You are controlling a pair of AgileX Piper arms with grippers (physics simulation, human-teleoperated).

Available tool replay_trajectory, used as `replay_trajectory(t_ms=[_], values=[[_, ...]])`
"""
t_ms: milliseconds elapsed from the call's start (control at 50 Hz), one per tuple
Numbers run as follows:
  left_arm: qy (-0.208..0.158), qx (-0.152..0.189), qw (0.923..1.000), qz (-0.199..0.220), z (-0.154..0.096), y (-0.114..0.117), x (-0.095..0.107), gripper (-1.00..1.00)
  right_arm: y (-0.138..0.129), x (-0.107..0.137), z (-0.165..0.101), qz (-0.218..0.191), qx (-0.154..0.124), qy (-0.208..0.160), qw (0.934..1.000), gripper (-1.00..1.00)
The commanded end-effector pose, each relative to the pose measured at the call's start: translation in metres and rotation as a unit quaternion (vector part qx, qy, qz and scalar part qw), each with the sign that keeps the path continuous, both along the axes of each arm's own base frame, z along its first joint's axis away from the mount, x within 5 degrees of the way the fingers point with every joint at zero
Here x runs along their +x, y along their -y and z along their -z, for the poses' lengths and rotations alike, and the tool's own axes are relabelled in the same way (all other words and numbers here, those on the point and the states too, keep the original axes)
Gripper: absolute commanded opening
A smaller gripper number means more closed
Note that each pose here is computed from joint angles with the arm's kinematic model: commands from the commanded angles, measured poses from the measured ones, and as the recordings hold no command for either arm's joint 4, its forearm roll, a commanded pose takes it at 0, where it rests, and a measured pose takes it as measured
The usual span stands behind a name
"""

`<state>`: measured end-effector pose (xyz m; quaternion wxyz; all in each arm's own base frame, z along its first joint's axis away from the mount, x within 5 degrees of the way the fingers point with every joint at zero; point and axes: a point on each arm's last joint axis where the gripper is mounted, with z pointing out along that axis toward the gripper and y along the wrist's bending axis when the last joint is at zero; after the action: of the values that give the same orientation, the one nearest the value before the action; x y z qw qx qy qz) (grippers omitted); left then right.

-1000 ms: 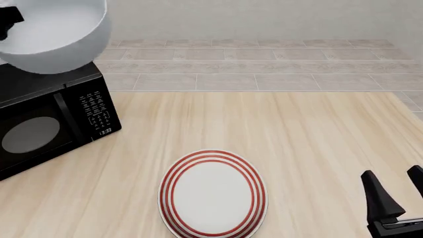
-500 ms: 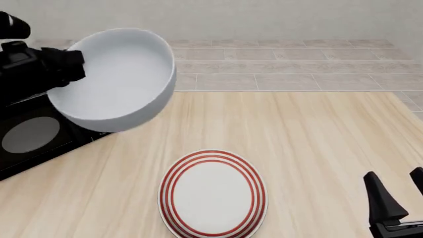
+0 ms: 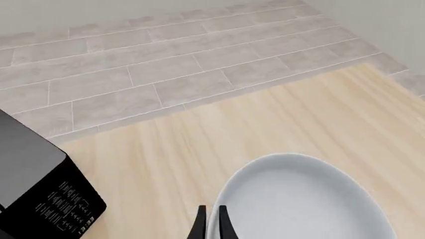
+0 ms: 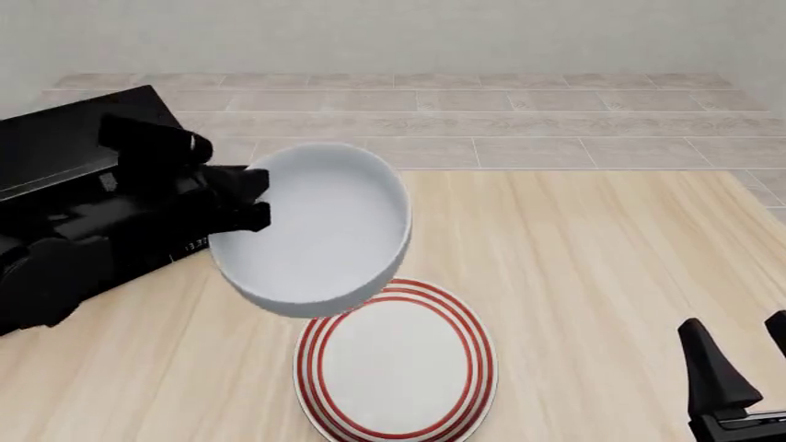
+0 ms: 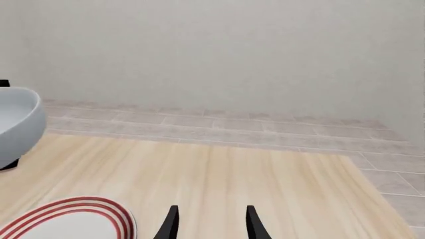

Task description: Pick up the white bowl and put it on the plate.

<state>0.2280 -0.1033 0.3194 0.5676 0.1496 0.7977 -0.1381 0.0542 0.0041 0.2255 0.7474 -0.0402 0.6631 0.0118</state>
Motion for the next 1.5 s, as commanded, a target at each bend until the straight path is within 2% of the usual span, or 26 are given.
replay_trajectory(t_ms=[20, 340, 540, 620, 640, 700, 800, 840, 880, 1500], values=[[-0.018, -0.001, 0.9997, 0.016, 0.031, 0.016, 0.011, -1.0, 0.0, 0.001, 0.001, 0.002, 0.002, -0.005, 1.0, 1.0], [-0.029, 0.017, 0.9985, 0.043, 0.059, 0.033, 0.015, -1.0, 0.0, 0.0, 0.001, -0.001, 0.003, 0.0, 1.0, 1.0], [-0.055, 0.018, 0.9968, 0.055, 0.085, 0.05, 0.027, -1.0, 0.0, 0.001, 0.003, 0.001, 0.006, -0.002, 1.0, 1.0], [-0.039, 0.023, 0.9979, 0.047, 0.084, 0.041, 0.027, -1.0, 0.0, 0.001, 0.002, -0.001, 0.006, -0.002, 1.0, 1.0], [-0.061, 0.019, 0.9963, 0.058, 0.093, 0.054, 0.029, -1.0, 0.0, 0.001, 0.003, -0.001, 0.007, -0.003, 1.0, 1.0], [-0.053, 0.022, 0.9967, 0.057, 0.094, 0.051, 0.029, -1.0, 0.0, 0.001, 0.004, 0.001, 0.007, -0.004, 1.0, 1.0], [-0.065, 0.02, 0.9956, 0.065, 0.106, 0.062, 0.033, -1.0, 0.0, 0.001, 0.003, 0.0, 0.006, -0.002, 1.0, 1.0], [-0.058, 0.02, 0.9957, 0.07, 0.104, 0.063, 0.03, -1.0, 0.0, 0.001, 0.003, 0.002, 0.007, -0.003, 1.0, 1.0], [-0.072, 0.016, 0.9947, 0.072, 0.111, 0.069, 0.031, -1.0, 0.0, 0.001, 0.005, 0.004, 0.007, -0.003, 1.0, 1.0], [-0.111, 0.008, 0.9907, 0.079, 0.141, 0.085, 0.033, -1.0, 0.001, 0.001, 0.005, 0.008, 0.007, -0.003, 0.9999, 1.0]])
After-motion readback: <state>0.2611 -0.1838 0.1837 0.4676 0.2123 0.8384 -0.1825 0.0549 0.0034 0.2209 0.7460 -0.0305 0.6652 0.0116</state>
